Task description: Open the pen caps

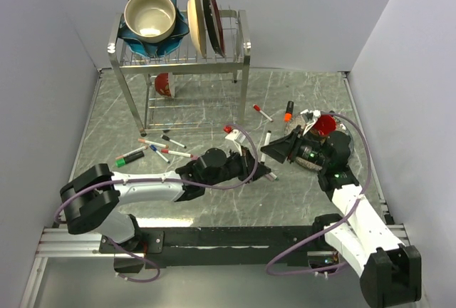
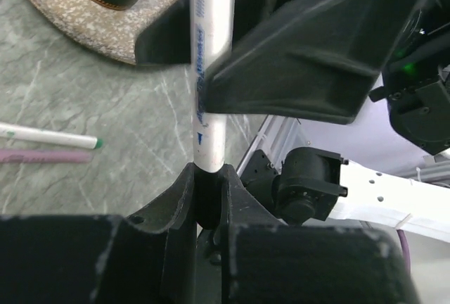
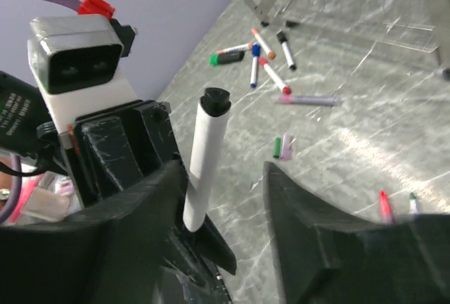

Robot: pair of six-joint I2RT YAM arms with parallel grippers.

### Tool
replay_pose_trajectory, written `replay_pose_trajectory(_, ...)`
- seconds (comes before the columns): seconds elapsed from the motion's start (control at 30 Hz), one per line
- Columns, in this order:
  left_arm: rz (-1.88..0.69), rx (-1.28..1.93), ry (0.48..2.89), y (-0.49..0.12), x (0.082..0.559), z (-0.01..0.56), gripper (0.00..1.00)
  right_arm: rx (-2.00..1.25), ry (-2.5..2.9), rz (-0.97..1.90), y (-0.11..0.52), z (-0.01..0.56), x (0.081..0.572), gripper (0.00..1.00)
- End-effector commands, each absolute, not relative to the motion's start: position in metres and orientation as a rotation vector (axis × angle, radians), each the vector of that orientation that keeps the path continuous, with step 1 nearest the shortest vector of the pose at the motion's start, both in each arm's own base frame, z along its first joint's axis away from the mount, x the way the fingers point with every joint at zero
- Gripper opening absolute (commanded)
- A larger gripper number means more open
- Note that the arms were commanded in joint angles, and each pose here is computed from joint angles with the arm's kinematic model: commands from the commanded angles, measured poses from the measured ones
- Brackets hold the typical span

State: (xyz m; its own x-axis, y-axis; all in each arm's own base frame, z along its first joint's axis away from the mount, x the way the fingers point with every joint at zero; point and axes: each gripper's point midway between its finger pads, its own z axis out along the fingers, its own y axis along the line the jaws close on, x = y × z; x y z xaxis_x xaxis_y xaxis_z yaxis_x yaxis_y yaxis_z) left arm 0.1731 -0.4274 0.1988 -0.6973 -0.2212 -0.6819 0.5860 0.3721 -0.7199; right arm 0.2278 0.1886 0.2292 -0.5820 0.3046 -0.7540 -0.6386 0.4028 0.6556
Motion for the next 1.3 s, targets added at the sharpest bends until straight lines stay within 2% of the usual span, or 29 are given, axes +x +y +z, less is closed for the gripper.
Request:
replay_pose_trajectory(0.0,-1.474,0.353,1.833,-0.443,0.172,0.222,0.01,-0.375,1.703,1.352,0.197,0.251,0.225,0.22)
replay_pose_trajectory(0.03,-1.468,0.358,1.844,-0.444,0.171,0.219,0.01,-0.387,1.700,1.373,0.199,0.254,0.222,0.06)
replay_pose_trajectory(0.07,-1.469,0.366,1.849,-0.444,0.171,0.218,0.01,-0.389,1.699,1.385,0.200,0.256,0.221,0.00)
replay_pose_trajectory(0.33,-1.431,0.445,2.000,-0.427,0.135,0.170,0.01,-0.261,1.574,1.176,0.146,0.355,0.283,0.00)
replay_pose_trajectory(0.57,-1.382,0.393,2.056,-0.392,0.123,0.152,0.01,-0.156,1.508,1.130,0.124,0.380,0.307,0.00)
replay_pose_trajectory(0.7,-1.370,0.337,2.025,-0.373,0.123,0.166,0.01,-0.159,1.581,1.096,0.123,0.355,0.309,0.00)
replay_pose_trajectory(0.8,-1.237,0.171,2.047,-0.342,0.140,0.163,0.01,-0.353,1.672,0.968,0.126,0.309,0.302,0.00)
replay_pose_trajectory(0.83,-1.152,0.138,2.110,-0.325,0.140,0.143,0.01,-0.397,1.708,0.923,0.127,0.295,0.300,0.00)
replay_pose_trajectory(0.87,-1.129,0.035,2.078,-0.312,0.149,0.152,0.01,-0.431,1.763,0.880,0.128,0.278,0.299,0.00)
replay_pose_trajectory(1.0,-1.001,-0.161,2.115,-0.268,0.155,0.128,0.01,-0.655,1.984,0.677,0.142,0.201,0.283,0.00)
replay_pose_trajectory(1.27,-0.772,-0.392,2.189,-0.217,0.169,0.079,0.01,-0.788,2.225,0.471,0.133,0.130,0.291,0.04)
